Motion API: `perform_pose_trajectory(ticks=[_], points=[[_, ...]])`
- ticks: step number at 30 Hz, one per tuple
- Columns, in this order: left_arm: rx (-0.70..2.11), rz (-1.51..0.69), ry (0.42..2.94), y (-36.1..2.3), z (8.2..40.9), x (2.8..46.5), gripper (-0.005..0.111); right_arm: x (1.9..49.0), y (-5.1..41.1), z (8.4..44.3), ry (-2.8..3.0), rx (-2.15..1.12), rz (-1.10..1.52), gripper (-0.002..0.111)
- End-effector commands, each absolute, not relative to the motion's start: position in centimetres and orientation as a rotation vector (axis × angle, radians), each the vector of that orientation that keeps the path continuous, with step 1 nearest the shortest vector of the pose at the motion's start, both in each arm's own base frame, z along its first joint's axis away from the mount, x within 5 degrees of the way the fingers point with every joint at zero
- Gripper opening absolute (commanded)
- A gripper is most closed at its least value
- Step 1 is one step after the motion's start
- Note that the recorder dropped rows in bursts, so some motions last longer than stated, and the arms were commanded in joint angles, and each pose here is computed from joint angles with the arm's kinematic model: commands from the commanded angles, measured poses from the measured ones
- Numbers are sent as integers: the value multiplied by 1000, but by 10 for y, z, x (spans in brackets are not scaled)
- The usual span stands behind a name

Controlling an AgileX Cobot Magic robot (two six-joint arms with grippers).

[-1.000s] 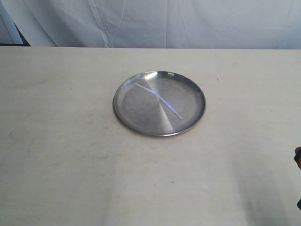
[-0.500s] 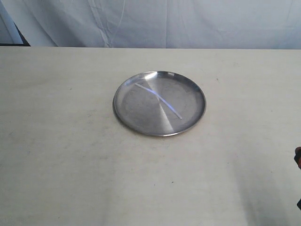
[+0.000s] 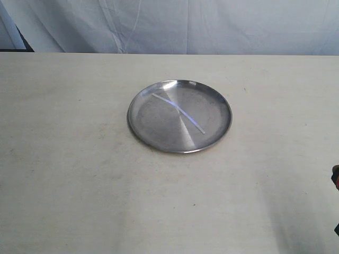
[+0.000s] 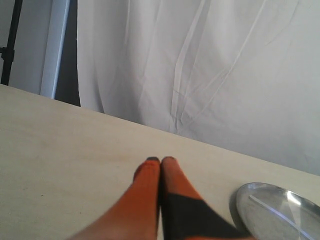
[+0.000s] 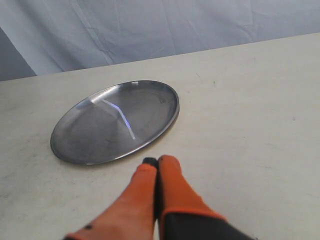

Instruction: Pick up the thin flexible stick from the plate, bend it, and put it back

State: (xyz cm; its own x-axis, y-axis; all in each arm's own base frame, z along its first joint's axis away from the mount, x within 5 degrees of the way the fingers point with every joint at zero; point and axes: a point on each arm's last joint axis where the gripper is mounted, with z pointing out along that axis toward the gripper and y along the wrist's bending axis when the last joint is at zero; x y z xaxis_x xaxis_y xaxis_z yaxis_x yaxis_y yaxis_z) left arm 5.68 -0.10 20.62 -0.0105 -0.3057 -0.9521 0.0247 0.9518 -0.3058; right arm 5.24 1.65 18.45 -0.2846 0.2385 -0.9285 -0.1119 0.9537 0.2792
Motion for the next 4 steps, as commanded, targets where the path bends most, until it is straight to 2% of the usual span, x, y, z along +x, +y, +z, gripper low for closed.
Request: perform_pose_trajectory(ticks=[1, 4], points=[[-219, -258, 1560, -1, 205, 56, 0, 52, 16, 183, 1825, 98, 337, 0], [-219, -258, 1560, -1, 205, 56, 0, 52, 16, 183, 1825, 98, 337, 0]])
